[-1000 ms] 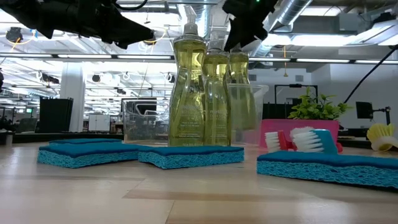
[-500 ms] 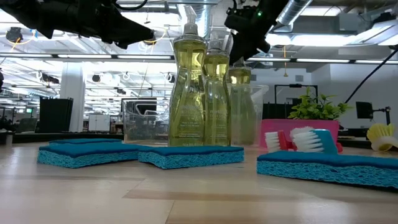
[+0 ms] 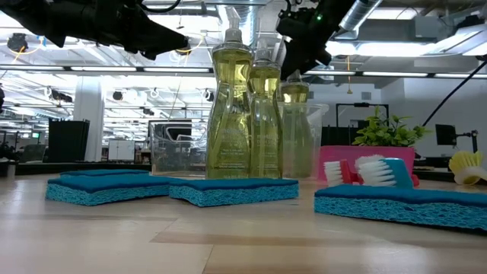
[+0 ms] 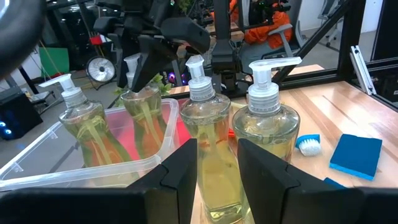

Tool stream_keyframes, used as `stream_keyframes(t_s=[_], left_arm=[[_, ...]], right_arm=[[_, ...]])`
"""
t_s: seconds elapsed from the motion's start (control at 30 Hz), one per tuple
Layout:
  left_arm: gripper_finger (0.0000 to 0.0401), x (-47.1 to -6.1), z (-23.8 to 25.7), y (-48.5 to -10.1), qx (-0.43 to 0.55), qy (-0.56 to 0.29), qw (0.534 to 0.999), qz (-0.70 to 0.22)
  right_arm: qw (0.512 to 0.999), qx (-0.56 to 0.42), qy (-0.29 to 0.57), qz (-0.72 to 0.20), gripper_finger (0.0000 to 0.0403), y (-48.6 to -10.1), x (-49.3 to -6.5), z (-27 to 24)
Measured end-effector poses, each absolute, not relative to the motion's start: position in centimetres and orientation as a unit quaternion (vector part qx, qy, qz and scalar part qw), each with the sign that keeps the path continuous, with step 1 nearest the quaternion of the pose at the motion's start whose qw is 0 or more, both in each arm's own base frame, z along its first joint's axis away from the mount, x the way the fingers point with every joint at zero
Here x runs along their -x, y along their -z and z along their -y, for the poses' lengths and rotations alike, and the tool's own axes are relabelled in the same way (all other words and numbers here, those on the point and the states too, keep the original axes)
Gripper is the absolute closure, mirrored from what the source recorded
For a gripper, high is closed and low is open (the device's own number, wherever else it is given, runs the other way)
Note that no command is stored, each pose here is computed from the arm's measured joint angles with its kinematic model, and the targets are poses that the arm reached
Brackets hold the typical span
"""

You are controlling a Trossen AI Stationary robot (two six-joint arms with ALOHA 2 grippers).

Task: Pick & Place Kitchen Sink Supplies
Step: Put the transparent soap dispenser into the right transparent bin

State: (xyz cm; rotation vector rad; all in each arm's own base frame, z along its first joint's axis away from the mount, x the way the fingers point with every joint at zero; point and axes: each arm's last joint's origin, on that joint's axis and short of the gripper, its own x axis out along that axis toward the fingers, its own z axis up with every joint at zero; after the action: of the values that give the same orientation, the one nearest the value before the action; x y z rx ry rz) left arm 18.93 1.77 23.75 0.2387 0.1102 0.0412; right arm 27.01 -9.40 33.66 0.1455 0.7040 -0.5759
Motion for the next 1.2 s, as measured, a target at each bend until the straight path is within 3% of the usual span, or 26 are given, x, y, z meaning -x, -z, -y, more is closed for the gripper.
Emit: stream_keyframes(t_s=[0.37, 0.93, 1.2], left_arm=[[0.0284, -18.9, -1.8, -23.8, -0.119, -0.020, 0.991, -0.055], [0.0284, -18.9, -1.8, -23.8, -0.119, -0.020, 0.991, -0.055], [0.0284, -18.9, -1.8, -23.8, -0.119, -0.020, 0.991, -0.055]], right_arm=[[0.898, -0.045, 0.269, -0.345, 0.0150, -33.8, -27.0, 9.4], [0.911, 0.008, 0.261, -0.319, 0.0143, -39.6, -26.1, 9.1], [0.940, -0.016, 0.277, -0.198, 0.0143, -43.5, -23.4, 7.5]])
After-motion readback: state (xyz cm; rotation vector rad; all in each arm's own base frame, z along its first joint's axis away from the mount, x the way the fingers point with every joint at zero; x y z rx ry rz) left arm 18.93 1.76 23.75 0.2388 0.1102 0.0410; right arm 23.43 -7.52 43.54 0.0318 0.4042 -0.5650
